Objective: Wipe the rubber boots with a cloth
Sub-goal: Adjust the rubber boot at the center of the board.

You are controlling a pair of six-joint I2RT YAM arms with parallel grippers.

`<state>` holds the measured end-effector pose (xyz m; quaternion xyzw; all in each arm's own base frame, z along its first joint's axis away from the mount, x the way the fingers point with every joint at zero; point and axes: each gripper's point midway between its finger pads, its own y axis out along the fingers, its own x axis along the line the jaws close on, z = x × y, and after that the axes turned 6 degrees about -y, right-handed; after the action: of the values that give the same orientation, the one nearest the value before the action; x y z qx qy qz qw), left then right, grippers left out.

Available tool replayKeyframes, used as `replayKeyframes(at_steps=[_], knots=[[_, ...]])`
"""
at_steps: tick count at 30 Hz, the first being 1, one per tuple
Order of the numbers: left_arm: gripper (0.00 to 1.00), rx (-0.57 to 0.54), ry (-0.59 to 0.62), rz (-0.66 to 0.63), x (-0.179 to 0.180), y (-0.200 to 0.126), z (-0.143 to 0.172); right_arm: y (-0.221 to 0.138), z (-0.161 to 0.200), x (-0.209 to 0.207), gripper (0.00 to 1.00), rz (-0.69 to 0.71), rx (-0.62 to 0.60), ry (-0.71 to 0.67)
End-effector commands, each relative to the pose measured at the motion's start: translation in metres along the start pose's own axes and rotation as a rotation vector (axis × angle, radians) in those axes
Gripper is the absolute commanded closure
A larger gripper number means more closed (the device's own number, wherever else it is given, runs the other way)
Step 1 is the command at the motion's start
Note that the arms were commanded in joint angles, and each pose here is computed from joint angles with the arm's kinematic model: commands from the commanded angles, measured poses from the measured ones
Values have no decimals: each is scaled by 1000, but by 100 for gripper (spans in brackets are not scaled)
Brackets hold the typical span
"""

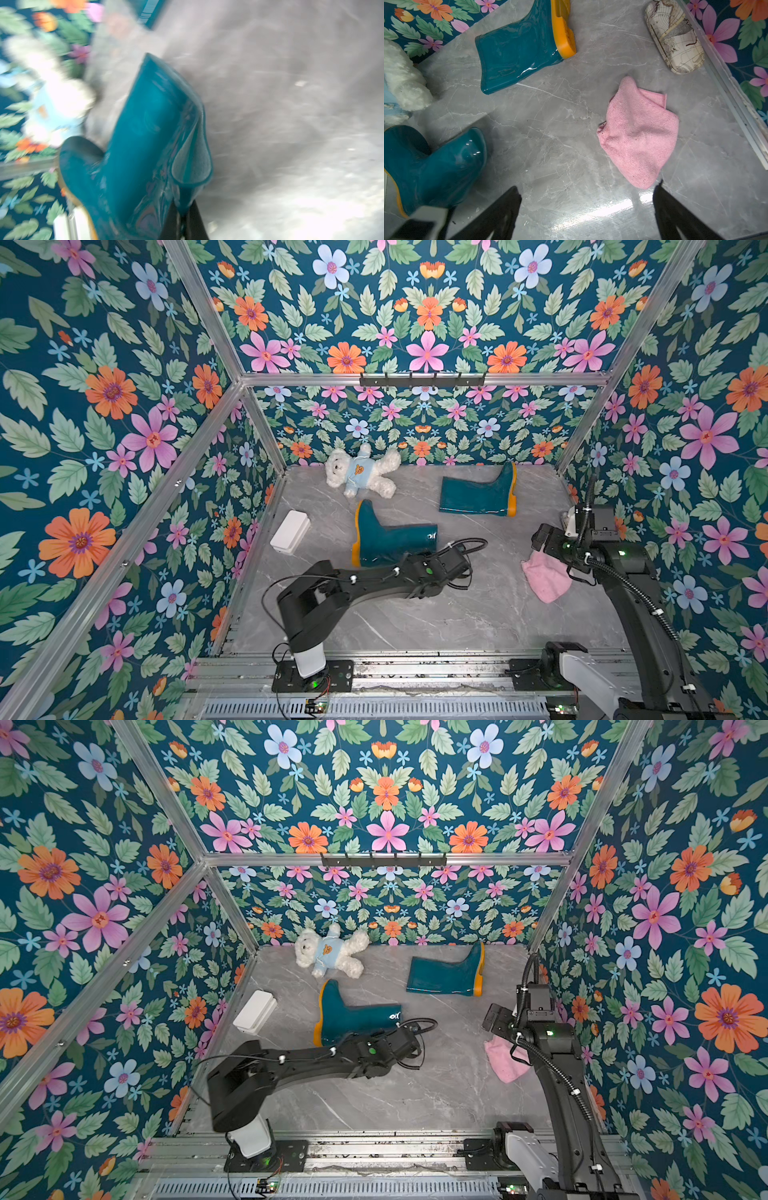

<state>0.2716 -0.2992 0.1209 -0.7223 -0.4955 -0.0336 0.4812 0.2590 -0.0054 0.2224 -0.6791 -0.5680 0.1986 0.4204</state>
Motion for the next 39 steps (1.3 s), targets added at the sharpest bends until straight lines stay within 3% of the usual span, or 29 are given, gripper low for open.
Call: replayKeyframes(at_steps=[1,6,15,24,32,37,39], knots=[[100,-47,-165,-162,57,-16,6,3,-4,5,1,-25,-11,23],[100,-59,-362,-302,127,-30,36,5,-5,8,1,-39,-6,31],[100,-68,-615,-480,210,-49,76,5,-6,11,1,-56,-8,41],[100,-129,-875,-465,257,-58,90,10,-7,14,1,-71,-1,52],[100,-74,-994,-554,291,-56,122,16,-6,15,1,-76,8,55],[94,-45,-1044,-569,301,-53,139,19,-6,15,1,-75,11,56],[87,-42,-1056,-574,302,-53,142,20,-5,15,1,-75,13,57]])
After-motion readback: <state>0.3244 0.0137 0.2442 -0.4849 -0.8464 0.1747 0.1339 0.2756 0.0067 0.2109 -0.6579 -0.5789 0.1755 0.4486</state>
